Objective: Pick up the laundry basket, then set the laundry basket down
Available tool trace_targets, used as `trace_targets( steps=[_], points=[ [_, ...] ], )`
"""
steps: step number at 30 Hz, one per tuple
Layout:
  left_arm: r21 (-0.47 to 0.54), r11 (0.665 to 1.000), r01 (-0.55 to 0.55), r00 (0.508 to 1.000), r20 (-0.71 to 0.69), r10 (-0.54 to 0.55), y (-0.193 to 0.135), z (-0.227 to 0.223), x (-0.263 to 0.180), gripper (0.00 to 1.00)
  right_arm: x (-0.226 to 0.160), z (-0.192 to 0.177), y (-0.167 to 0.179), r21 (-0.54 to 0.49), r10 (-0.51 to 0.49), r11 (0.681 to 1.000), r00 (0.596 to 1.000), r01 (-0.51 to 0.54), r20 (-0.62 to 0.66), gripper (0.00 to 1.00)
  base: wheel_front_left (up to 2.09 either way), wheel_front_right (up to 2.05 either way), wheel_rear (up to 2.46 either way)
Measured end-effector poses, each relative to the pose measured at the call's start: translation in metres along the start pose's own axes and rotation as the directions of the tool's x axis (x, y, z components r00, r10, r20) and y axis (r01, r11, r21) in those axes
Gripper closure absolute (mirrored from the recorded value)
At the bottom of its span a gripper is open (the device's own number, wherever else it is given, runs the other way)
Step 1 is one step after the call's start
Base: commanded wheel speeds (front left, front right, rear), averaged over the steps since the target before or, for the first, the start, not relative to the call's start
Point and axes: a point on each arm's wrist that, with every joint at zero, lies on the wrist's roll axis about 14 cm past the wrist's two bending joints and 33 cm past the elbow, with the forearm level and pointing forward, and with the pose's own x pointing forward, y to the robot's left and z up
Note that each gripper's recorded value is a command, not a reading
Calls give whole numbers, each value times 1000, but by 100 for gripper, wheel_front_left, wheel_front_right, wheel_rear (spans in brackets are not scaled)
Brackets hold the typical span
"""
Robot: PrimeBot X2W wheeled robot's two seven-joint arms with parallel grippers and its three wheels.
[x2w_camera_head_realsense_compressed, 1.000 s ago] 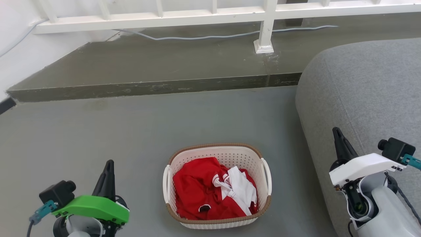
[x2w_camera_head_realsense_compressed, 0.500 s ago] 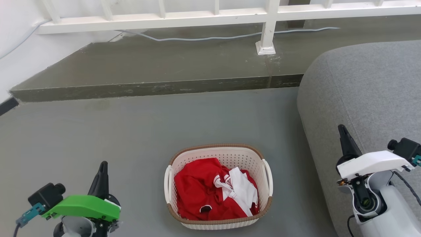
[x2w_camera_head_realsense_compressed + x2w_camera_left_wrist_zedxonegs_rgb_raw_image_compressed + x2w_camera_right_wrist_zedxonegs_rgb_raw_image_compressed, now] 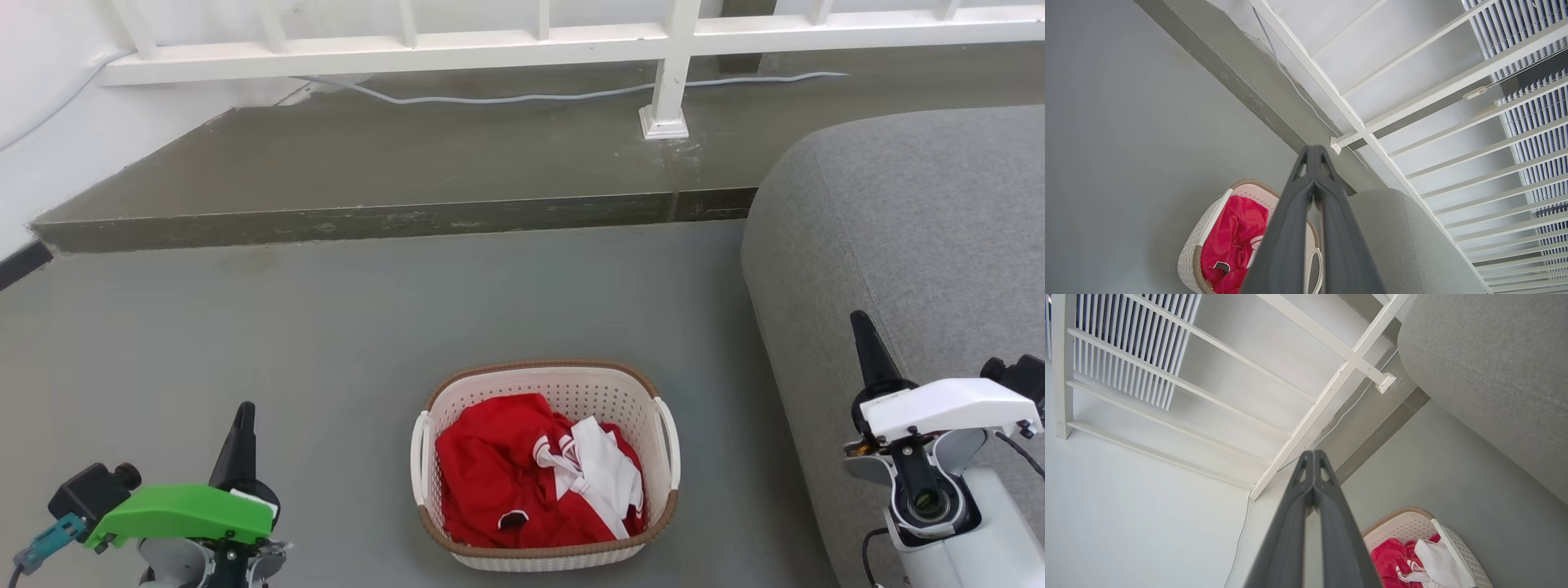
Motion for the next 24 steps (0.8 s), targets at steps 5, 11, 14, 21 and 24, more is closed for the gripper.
trace_targets(
  steps=[5,11,14,21,24],
  points=[
    [-61,998,-6,1000,2,6,2,3,-1,100,0,2,1,68,1,998,1000,-1,3,100,0,0,0],
    [-129,992,-9,1000,5,10,4,7,-1,100,1,6,2,144,5,990,1000,-7,12,100,0,0,0],
    [-163,987,-11,1000,10,13,5,9,-2,100,0,7,3,183,9,983,1000,-11,15,100,0,0,0],
    [-248,969,-6,1000,19,11,5,13,-3,100,-2,8,1,276,8,961,1000,-13,19,100,0,0,0],
    [-276,961,-5,1000,22,12,6,16,-3,100,-2,10,1,309,9,951,1000,-16,24,100,0,0,0]
  ],
)
